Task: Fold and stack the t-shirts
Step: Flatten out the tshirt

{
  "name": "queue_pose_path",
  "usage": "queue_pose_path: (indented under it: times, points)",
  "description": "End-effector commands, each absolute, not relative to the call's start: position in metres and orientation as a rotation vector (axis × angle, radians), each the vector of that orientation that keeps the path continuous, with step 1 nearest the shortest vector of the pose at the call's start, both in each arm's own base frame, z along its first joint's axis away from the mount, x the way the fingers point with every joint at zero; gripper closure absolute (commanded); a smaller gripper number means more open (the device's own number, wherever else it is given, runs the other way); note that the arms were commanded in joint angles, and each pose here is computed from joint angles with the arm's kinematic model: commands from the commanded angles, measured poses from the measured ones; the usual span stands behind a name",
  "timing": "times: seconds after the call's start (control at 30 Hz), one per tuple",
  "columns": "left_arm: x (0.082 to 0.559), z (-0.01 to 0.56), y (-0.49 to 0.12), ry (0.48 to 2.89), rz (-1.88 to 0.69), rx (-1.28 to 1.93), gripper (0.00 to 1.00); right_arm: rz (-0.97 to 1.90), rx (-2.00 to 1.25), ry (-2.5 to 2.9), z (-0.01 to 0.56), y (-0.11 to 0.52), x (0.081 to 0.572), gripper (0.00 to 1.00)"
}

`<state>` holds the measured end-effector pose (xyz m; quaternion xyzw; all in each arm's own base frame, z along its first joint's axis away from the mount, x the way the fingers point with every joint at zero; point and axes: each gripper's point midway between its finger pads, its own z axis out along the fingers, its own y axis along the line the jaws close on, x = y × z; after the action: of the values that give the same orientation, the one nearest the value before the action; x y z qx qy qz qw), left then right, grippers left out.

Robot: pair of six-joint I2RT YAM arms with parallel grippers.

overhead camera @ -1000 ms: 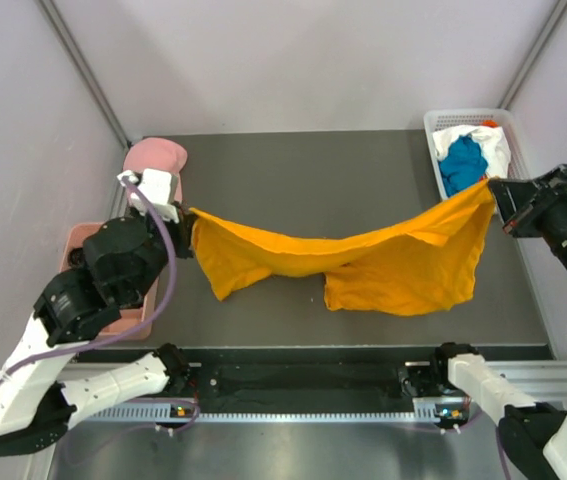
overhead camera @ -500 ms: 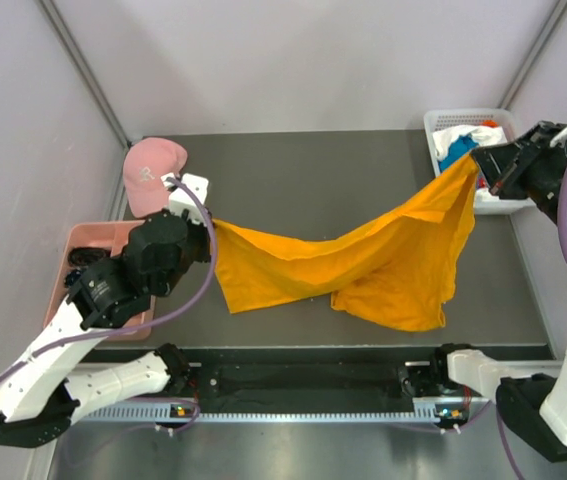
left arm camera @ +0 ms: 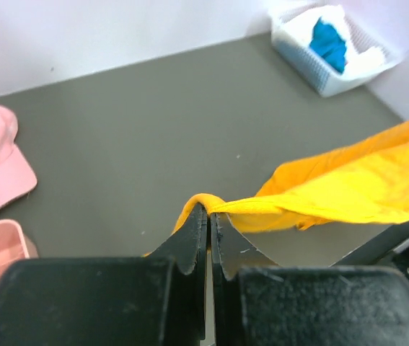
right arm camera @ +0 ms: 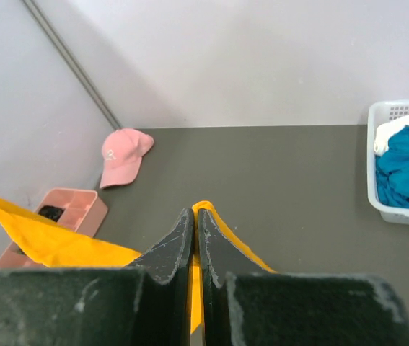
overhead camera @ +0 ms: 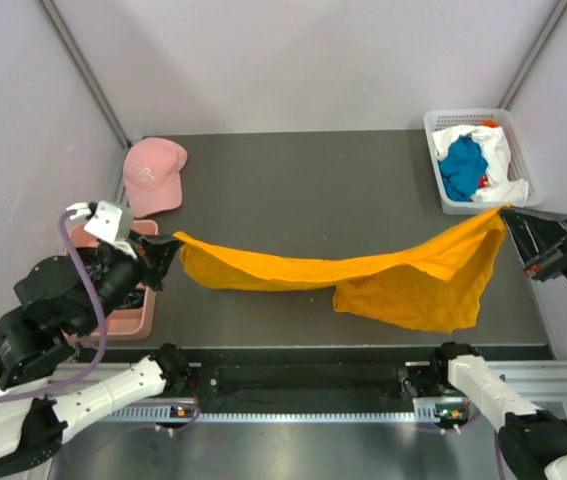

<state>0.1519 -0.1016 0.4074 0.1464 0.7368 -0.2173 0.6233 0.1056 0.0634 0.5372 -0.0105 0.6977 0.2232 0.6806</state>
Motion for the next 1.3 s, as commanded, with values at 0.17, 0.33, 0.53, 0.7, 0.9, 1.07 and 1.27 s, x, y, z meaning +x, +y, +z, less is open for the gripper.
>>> queue_pose_path:
  times: [0.17,0.33,0.53,0.7,0.9,1.07,1.27]
  points:
    - [0.216,0.398,-0.124,1.671,-0.287,0.241,1.0,0.513,0.08,1.658,0.491,0.068,0.209,1.0]
    - [0.29,0.369,-0.167,1.657,-0.122,0.194,1.0,0.456,0.111,1.762,0.448,0.07,0.313,1.0]
    - [0.387,0.38,-0.173,1.629,-0.111,0.153,1.0,0.343,0.068,1.735,0.472,0.064,0.392,1.0]
    - [0.447,0.419,-0.136,1.583,-0.021,0.081,1.0,0.302,0.007,1.687,0.5,0.067,0.44,1.0]
    - [0.452,0.486,-0.11,1.458,-0.009,0.047,1.0,0.284,-0.054,1.531,0.556,0.065,0.43,1.0]
    - [0.402,0.499,-0.099,1.442,-0.078,0.029,1.0,0.343,-0.077,1.471,0.561,0.071,0.383,1.0]
    - [0.34,0.415,-0.089,1.676,-0.154,0.025,1.0,0.436,-0.045,1.54,0.502,0.075,0.314,1.0]
